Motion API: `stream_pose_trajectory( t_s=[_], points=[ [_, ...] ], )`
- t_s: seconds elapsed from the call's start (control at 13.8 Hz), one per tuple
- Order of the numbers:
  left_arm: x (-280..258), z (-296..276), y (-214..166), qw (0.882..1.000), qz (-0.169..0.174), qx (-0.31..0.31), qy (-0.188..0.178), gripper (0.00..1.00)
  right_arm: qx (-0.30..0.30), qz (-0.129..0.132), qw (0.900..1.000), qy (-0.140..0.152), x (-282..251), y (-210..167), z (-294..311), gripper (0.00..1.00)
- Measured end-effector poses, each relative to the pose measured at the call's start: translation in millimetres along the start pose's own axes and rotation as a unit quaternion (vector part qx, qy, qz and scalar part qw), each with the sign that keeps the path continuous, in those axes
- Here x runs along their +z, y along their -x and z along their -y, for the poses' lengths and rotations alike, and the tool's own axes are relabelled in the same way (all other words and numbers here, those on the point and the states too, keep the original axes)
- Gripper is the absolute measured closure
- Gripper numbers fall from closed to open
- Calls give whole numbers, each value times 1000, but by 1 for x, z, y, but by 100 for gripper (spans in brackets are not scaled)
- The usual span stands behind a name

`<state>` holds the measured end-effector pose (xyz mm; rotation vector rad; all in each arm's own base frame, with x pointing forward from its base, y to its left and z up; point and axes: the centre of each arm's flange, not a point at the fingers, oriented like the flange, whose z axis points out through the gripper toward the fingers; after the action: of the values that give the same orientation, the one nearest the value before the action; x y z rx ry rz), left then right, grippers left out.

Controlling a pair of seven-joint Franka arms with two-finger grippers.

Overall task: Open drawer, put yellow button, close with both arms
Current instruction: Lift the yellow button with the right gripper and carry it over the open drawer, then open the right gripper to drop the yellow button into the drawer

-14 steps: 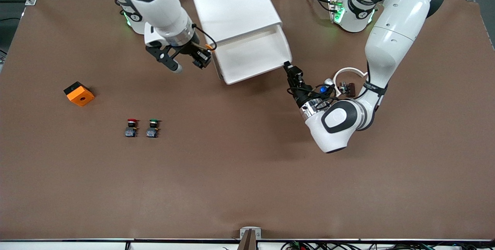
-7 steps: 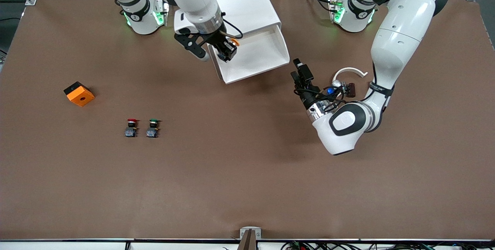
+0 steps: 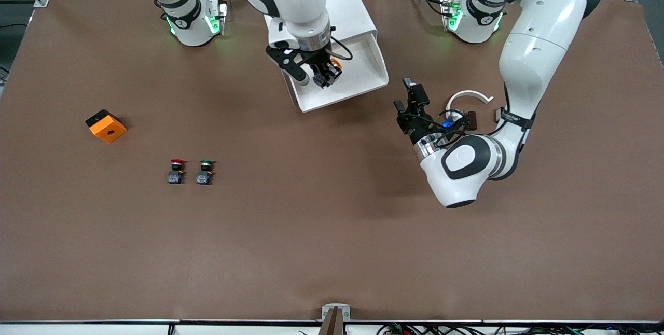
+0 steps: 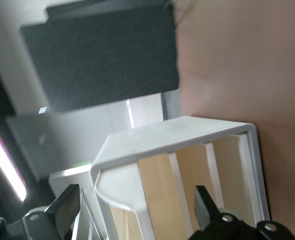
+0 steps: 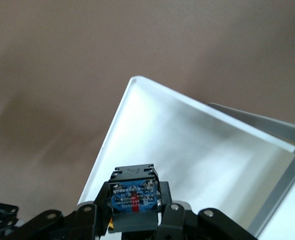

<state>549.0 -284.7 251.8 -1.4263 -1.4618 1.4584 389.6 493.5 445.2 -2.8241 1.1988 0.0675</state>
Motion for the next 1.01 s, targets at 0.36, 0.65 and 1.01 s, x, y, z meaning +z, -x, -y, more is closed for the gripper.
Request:
stream_pose_trajectory(
  t_s=[0.36, 0.65, 1.01],
  points=[
    [-24, 39, -5, 980, -79, 166, 77, 0, 1, -13, 1000, 2, 23, 15, 7, 44],
    [-45, 79, -10, 942, -135, 284, 119, 0, -3, -14, 1000, -10, 12, 16, 12, 1],
    [-50, 125, -5, 875, -221, 411, 126, 0, -51, -22, 998, 12, -33, -46, 22, 0]
  ],
)
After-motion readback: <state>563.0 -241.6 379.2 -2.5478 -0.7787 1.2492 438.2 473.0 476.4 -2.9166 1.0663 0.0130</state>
